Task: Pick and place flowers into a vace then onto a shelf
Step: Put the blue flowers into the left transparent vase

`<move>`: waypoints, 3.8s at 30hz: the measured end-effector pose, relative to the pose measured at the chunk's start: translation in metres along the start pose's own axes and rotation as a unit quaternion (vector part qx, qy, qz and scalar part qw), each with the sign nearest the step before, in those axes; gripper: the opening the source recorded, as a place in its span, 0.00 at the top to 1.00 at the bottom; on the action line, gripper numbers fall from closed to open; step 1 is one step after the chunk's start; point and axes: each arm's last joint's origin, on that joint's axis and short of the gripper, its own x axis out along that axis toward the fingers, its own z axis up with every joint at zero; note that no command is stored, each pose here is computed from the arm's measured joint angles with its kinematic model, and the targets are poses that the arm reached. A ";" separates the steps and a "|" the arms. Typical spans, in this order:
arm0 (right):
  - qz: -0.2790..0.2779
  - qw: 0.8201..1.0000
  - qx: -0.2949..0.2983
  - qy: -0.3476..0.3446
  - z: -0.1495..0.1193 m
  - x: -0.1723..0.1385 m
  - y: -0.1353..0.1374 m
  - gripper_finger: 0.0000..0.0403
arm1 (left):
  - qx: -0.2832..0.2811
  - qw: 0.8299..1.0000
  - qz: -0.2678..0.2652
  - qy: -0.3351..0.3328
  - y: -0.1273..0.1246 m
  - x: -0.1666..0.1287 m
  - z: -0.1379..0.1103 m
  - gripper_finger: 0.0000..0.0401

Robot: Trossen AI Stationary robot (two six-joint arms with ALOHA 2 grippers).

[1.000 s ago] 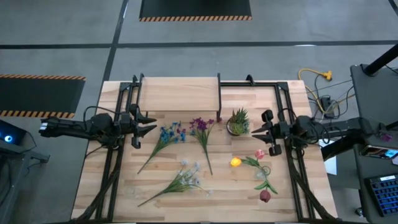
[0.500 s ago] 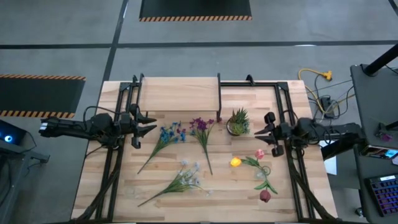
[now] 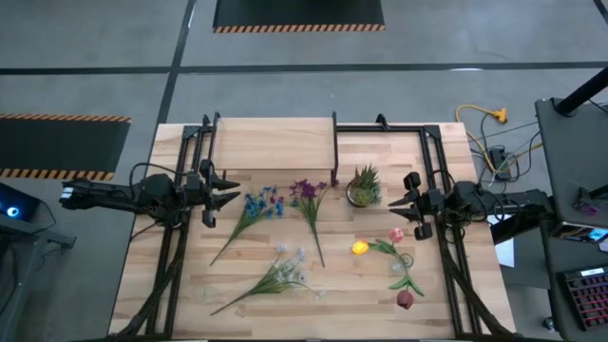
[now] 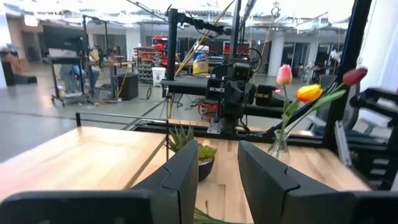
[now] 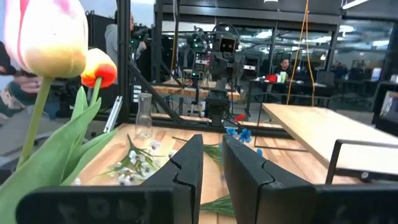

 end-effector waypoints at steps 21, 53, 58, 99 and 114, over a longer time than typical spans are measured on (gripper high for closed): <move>0.000 1.000 0.011 0.004 -0.001 0.000 0.000 0.87 | 0.009 0.995 0.022 -0.092 -0.004 0.018 0.020 0.27; -0.078 0.997 0.006 0.008 -0.001 0.000 -0.004 0.87 | -0.114 0.907 0.187 0.360 -0.029 0.124 0.059 0.27; -0.092 0.996 0.014 0.008 -0.001 -0.001 -0.005 0.87 | -0.147 0.846 0.259 0.443 -0.031 0.127 0.042 0.27; -0.091 0.994 0.062 0.016 -0.004 0.000 -0.005 0.87 | -0.226 0.753 0.309 0.536 -0.053 0.073 -0.094 0.27; -0.092 0.993 0.071 0.026 -0.006 -0.001 -0.005 0.87 | -0.207 0.753 0.297 0.549 -0.052 0.070 -0.096 0.61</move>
